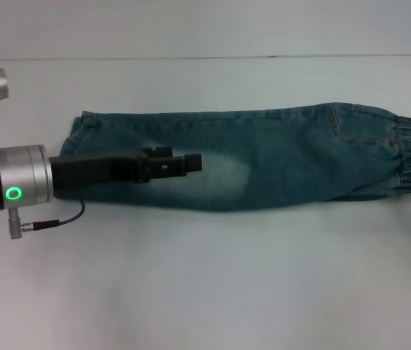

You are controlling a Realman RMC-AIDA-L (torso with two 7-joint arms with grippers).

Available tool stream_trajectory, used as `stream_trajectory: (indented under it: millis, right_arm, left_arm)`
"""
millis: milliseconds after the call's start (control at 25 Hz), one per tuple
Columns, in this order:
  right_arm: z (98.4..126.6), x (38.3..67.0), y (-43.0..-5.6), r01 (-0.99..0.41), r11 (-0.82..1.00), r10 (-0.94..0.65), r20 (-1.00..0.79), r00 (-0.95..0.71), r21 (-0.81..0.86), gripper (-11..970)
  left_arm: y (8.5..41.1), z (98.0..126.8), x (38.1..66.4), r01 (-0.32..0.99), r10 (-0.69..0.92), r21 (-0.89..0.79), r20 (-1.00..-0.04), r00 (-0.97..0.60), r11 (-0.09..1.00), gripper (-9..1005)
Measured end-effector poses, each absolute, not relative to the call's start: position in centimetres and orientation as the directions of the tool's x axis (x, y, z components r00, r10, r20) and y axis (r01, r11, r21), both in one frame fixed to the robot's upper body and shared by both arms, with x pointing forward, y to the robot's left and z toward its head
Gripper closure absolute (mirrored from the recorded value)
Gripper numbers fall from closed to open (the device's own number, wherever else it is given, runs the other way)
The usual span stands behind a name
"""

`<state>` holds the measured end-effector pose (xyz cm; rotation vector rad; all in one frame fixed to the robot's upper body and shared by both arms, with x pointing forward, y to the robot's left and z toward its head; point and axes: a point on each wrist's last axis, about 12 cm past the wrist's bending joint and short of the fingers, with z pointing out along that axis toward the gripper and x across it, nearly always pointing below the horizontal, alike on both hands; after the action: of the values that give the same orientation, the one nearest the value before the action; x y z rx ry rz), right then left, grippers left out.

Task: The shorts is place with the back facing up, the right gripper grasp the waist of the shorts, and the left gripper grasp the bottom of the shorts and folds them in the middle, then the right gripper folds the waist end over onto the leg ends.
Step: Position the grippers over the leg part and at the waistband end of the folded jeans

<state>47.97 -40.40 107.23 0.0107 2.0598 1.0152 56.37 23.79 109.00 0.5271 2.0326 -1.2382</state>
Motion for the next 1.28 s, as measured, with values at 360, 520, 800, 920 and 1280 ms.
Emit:
stream_trajectory:
  millis: [360, 520, 800, 920, 1280]
  right_arm:
    - [106.8, 47.7, -41.2, -0.261, 0.695, 0.378, -0.649, -0.66, 0.67, 65]
    - [106.2, 48.1, -40.9, -0.24, 0.705, 0.376, -0.638, -0.671, 0.668, 65]
    - [105.3, 49.2, -39.6, -0.234, 0.712, 0.345, -0.62, -0.704, 0.662, 65]
    - [105.3, 49.6, -39.2, -0.243, 0.714, 0.33, -0.623, -0.71, 0.656, 65]
    - [105.6, 49.7, -39.6, -0.241, 0.722, 0.33, -0.629, -0.704, 0.649, 65]
  left_arm:
    - [23.3, 109.1, 57.0, 0.653, 0.007, -0.584, -0.743, -0.67, 0.482, 48]
    - [23.2, 109.2, 57.2, 0.656, 0.009, -0.578, -0.747, -0.665, 0.486, 49]
    - [22.8, 109.3, 57.3, 0.662, 0.01, -0.577, -0.75, -0.661, 0.478, 49]
    - [22.8, 109.3, 57.3, 0.663, 0.01, -0.577, -0.751, -0.661, 0.478, 48]
    - [22.8, 109.4, 57.4, 0.664, 0.011, -0.574, -0.753, -0.658, 0.479, 47]
